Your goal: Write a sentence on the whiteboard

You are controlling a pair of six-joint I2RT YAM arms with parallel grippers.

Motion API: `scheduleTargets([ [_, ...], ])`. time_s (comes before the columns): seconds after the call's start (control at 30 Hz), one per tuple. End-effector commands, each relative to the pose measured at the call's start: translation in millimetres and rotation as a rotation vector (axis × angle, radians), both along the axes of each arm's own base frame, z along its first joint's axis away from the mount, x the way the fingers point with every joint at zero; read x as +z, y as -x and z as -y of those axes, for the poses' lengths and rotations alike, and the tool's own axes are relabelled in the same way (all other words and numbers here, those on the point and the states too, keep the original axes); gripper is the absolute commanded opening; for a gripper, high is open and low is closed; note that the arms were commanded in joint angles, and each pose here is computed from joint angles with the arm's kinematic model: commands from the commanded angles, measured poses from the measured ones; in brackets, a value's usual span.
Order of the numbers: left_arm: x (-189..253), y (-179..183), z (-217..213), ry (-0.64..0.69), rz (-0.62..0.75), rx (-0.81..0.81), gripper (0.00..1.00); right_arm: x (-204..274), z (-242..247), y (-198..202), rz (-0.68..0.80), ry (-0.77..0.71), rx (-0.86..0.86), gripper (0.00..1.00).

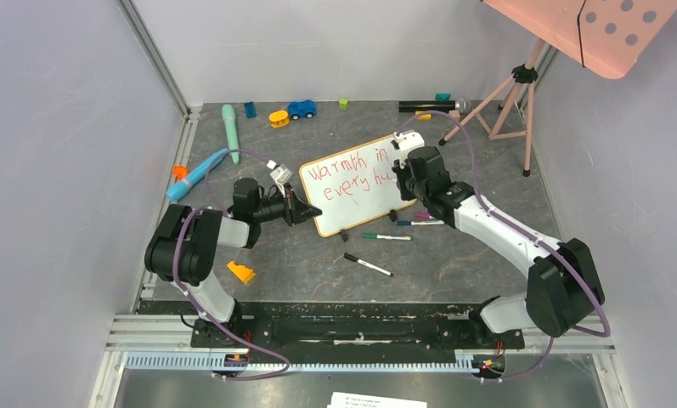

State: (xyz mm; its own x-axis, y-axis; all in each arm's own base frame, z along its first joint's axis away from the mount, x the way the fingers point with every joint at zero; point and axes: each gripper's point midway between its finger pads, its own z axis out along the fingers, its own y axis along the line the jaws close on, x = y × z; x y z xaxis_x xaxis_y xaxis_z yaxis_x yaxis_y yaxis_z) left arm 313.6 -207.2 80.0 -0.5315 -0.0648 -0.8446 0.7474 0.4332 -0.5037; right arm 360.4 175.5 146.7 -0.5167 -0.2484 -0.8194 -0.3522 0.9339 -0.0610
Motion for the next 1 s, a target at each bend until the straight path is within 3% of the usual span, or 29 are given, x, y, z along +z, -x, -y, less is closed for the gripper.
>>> scheduleTargets([
  [0.0, -2, -17, -7, -0.044, 0.068, 0.053, 0.02, 48, 2, -13, 0.119, -0.031, -0.012, 0.00],
  [0.97, -2, -17, -7, -0.044, 0.068, 0.051, 0.02, 38, -5, -35, 0.085, -0.055, 0.008, 0.00],
])
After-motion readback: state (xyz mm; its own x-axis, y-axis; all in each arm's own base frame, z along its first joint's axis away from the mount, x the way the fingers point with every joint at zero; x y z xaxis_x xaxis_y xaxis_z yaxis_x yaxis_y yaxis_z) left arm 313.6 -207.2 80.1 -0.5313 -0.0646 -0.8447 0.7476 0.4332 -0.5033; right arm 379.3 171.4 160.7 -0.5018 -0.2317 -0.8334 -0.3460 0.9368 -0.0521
